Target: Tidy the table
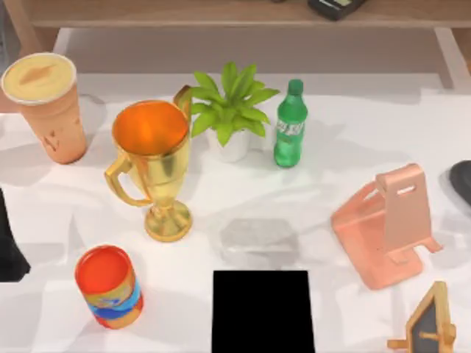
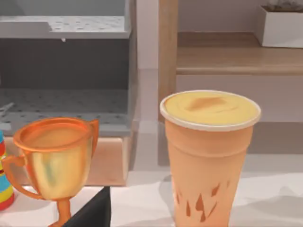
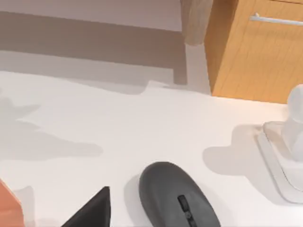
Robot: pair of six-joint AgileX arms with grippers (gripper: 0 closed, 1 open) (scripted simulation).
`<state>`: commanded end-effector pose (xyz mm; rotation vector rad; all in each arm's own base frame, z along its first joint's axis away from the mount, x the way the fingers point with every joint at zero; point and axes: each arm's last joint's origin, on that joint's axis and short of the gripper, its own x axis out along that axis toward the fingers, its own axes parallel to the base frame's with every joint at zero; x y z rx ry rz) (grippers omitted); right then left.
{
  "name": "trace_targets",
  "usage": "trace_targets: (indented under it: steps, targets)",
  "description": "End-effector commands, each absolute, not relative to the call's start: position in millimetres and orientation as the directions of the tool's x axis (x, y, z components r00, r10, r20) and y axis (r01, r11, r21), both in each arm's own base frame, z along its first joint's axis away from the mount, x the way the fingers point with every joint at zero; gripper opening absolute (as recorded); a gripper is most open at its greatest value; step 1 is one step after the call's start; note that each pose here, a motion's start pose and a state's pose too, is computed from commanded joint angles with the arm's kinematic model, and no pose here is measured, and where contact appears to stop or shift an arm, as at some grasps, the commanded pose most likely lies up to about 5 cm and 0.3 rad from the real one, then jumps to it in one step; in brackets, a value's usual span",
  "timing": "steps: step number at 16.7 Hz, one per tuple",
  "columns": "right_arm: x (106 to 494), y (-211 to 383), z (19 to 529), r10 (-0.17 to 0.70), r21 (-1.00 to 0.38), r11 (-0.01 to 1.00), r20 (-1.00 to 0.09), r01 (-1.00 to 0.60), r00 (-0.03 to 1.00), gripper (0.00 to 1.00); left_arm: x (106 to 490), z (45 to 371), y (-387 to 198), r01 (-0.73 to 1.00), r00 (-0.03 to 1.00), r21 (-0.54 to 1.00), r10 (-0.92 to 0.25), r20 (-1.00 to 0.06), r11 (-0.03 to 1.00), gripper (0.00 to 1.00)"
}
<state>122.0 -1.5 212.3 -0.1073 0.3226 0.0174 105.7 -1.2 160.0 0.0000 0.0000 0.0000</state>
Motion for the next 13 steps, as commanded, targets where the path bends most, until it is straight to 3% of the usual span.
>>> trace_targets:
  steps: [3, 7, 13]
  targets:
    - [153.2, -1.9, 243.6, -0.001, -0.153, 0.984, -0.525, -0.093, 0.851, 1.00, 105.7, 160.0, -1.2, 0.000, 1.000, 0.000, 0.000, 0.000, 1.000, 1.00]
    - [223.7, -3.0, 267.0, -0.003, -0.179, 0.960, -0.778, -0.217, 0.629, 1.00, 105.7, 160.0, -1.2, 0.000, 1.000, 0.000, 0.000, 0.000, 1.000, 1.00]
    - [340.6, -4.6, 237.3, -0.003, -0.102, 0.906, -0.972, -0.410, 0.234, 1.00, 105.7, 160.0, -1.2, 0.000, 1.000, 0.000, 0.000, 0.000, 1.000, 1.00]
